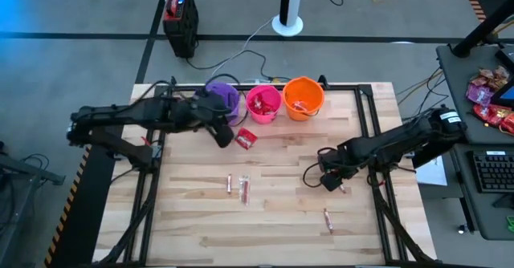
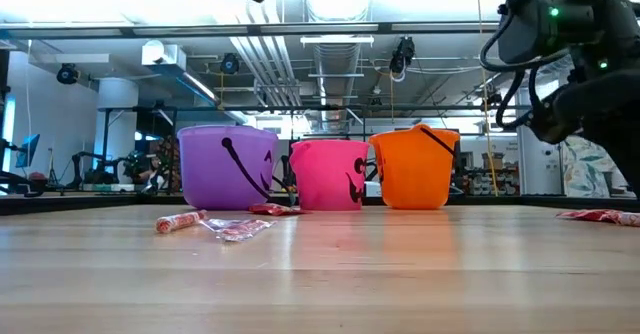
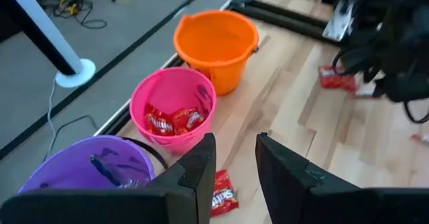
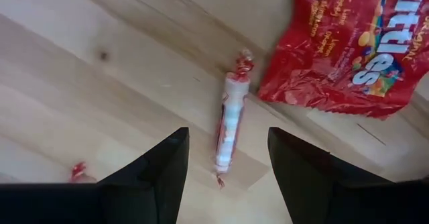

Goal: Sort candy by brand, put in halloween buckets
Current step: Put the transparent candy roll into the orange bucket

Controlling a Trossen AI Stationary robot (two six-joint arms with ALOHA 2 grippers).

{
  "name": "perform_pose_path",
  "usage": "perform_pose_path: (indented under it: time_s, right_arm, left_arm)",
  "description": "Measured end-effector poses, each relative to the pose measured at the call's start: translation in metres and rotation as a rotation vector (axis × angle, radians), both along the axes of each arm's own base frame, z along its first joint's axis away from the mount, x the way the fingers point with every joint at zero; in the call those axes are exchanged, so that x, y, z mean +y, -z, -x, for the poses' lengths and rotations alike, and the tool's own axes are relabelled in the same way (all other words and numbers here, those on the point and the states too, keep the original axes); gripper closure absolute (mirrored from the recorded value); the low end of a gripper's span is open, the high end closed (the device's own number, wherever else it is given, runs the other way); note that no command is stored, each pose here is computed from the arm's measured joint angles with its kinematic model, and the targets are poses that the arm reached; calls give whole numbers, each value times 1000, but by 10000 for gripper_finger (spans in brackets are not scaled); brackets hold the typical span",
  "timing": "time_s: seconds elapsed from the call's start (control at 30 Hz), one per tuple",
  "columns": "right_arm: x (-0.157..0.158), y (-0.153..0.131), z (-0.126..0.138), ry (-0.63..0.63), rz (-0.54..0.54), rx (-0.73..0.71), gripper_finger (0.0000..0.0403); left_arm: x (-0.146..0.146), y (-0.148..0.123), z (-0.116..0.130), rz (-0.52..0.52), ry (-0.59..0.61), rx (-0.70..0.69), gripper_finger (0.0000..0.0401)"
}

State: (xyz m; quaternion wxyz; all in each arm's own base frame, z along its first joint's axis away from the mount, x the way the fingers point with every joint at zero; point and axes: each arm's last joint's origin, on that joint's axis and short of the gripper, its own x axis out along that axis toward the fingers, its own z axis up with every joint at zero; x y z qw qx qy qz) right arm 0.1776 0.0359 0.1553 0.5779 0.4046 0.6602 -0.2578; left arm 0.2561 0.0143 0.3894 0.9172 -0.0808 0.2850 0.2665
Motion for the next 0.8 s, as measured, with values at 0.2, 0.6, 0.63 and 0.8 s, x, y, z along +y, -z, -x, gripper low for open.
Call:
perform_pose_path:
  time_s: [0.2, 0.6, 0.63, 0.8]
  right_arm:
    - [1, 18, 1, -1, 4, 29, 219]
    - [9, 29, -5, -36, 15, 38, 352]
    - [8, 29, -5, -37, 14, 34, 367]
    - [8, 16, -6, -8, 8, -12, 375]
  left_arm:
    - [0, -2, 30, 15, -11, -140, 311]
    - [0, 13, 45, 8, -19, -246, 311]
    - [0, 13, 45, 8, -19, -246, 311]
    - [0, 16, 43, 6, -19, -230, 311]
